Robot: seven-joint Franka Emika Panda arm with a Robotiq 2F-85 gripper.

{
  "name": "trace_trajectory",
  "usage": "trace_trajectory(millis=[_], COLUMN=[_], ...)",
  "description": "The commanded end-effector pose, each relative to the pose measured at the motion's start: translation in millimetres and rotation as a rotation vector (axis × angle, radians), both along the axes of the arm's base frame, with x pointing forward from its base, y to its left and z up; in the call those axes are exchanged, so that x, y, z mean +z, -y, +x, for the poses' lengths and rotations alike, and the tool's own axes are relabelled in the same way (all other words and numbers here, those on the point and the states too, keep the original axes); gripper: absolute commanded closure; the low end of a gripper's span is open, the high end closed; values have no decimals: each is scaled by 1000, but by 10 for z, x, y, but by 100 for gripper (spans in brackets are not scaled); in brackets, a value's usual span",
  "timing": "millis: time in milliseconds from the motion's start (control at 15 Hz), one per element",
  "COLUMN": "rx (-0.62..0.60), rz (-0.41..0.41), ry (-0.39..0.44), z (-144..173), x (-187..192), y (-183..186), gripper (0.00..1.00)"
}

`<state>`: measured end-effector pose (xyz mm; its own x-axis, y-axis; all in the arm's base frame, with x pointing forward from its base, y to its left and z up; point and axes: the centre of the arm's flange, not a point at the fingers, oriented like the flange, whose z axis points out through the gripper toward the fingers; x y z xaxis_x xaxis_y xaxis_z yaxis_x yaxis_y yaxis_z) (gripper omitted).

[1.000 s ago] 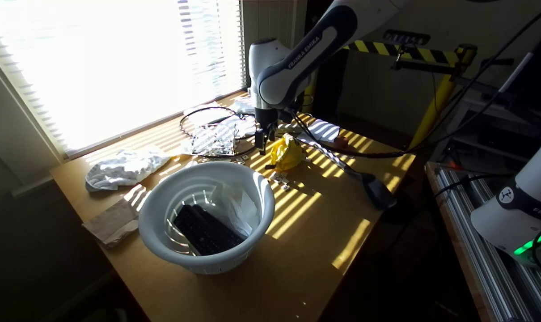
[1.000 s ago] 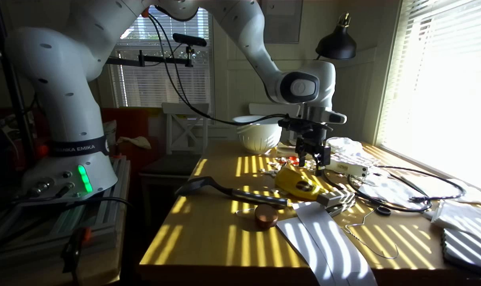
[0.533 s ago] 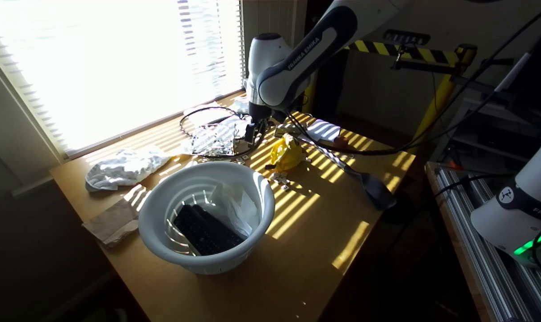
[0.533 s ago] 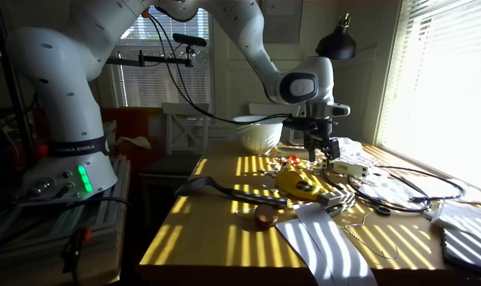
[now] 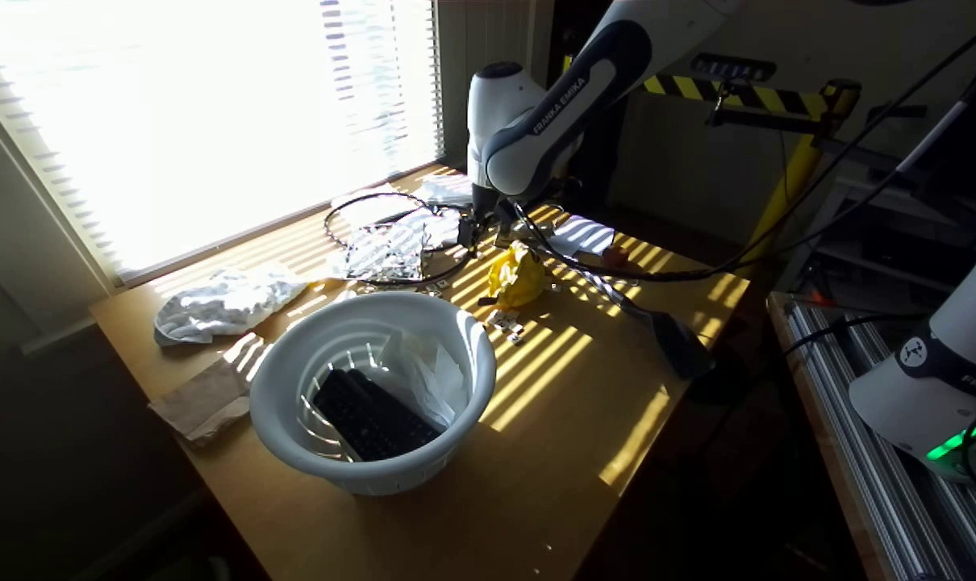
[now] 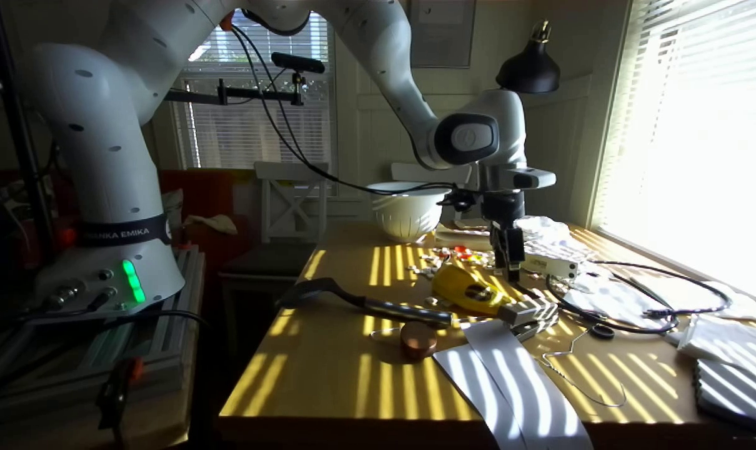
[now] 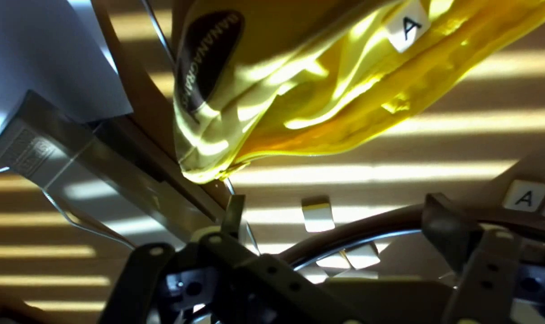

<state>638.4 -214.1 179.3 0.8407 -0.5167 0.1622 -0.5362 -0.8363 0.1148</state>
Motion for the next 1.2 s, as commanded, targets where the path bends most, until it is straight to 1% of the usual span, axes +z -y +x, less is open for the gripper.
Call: trace_trajectory(millis=[0,333,467,600,667,733,933,1000,1067,1133], rx=[-198,-460,-576,-697,-683,-644,-672,-708,-734,-777], rz=[-25,-84,-95,-88,-84,-87,-81,-74,-64,-60], ry=[49,143,163,165,181,151,159,146,144,155], z=[-590,-1133,-1372,-1529,-1531,-1323,-1408,-1347,-1384,-1495], x=[170,389,441,411,391,292,282,241,239,268], y=[-1,9,19,66,60,210,172,176,225,315], gripper=[0,0,0,0,0,0,0,0,0,0])
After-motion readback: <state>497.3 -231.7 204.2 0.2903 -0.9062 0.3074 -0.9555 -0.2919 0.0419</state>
